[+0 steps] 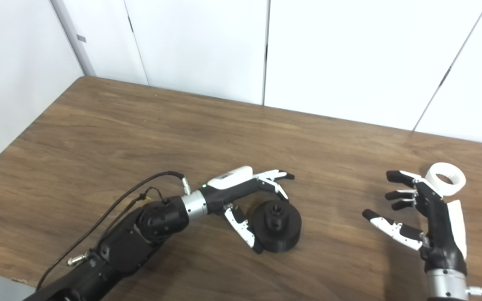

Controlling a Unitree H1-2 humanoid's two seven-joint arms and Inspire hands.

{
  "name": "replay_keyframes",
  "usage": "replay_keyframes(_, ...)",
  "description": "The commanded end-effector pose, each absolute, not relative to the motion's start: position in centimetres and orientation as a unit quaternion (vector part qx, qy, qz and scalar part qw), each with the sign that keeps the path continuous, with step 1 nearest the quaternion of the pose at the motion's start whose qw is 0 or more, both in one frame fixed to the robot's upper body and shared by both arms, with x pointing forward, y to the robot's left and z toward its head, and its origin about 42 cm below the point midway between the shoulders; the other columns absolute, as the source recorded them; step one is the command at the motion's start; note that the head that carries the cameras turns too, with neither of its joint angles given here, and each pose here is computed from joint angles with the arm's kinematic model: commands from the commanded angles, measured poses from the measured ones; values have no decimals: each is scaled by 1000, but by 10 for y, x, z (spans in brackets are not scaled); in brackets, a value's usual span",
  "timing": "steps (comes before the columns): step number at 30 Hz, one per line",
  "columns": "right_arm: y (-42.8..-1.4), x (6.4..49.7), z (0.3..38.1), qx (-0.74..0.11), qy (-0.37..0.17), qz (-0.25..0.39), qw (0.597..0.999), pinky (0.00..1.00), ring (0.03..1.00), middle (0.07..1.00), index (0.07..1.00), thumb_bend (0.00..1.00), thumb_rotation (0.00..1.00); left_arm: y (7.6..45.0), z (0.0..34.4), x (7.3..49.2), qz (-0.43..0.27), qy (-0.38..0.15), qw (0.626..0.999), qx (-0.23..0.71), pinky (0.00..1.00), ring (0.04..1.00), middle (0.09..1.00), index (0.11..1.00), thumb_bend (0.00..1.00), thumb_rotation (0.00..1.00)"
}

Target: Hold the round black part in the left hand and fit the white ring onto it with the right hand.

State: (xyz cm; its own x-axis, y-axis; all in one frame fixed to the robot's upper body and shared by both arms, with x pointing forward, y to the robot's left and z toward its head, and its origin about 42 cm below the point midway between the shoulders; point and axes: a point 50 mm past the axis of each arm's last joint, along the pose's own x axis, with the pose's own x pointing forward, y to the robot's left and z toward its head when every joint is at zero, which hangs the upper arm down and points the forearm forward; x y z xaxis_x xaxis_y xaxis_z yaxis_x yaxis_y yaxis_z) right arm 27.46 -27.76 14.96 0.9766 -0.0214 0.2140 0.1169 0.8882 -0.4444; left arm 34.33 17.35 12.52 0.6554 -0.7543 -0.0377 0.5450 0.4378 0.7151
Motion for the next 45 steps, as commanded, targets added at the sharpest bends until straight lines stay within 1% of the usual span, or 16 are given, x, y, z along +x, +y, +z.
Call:
replay_keyframes(1, -273, 281, 172, -232, -145, -37, 961, 476, 575, 715, 687, 590, 0, 168, 121, 339, -417, -138, 819, 370, 898, 1000, 970, 484, 521, 76)
replay_keyframes(13, -267, 279, 181, -233, -152, -39, 960, 468, 565, 710, 687, 584, 0, 168, 108, 335, -418, -136, 797, 413, 875, 993, 958, 485, 522, 73)
replay_keyframes(17, -265, 280, 183, -233, -154, -40, 959, 461, 560, 705, 683, 581, 0, 170, 105, 335, -415, -137, 791, 428, 888, 988, 957, 486, 522, 71)
replay_keyframes(21, -263, 280, 185, -225, -159, -39, 960, 461, 558, 705, 679, 577, 0, 171, 102, 336, -409, -137, 782, 449, 870, 987, 955, 487, 522, 69)
replay_keyframes(27, -262, 280, 187, -220, -159, -40, 962, 450, 552, 709, 673, 578, 0, 174, 98, 337, -402, -135, 766, 482, 922, 996, 962, 488, 522, 70)
replay_keyframes(35, -257, 280, 193, -224, -166, -39, 960, 453, 555, 703, 681, 572, 0, 181, 95, 340, -402, -122, 745, 519, 949, 1000, 976, 489, 521, 74)
replay_keyframes(37, -257, 280, 201, -229, -172, -41, 957, 449, 557, 708, 681, 573, 0, 185, 95, 340, -404, -117, 745, 519, 968, 1000, 981, 490, 521, 74)
replay_keyframes(39, -259, 282, 212, -242, -178, -38, 953, 476, 577, 704, 688, 575, 0, 190, 95, 338, -403, -114, 747, 516, 977, 1000, 975, 489, 522, 73)
replay_keyframes(43, -269, 290, 235, -274, -189, -30, 943, 477, 582, 709, 690, 582, 40, 196, 96, 336, -400, -113, 747, 519, 961, 998, 971, 489, 522, 72)
replay_keyframes(45, -279, 297, 252, -304, -202, -29, 931, 471, 583, 716, 686, 587, 68, 198, 96, 334, -399, -116, 747, 519, 946, 997, 967, 490, 522, 71)
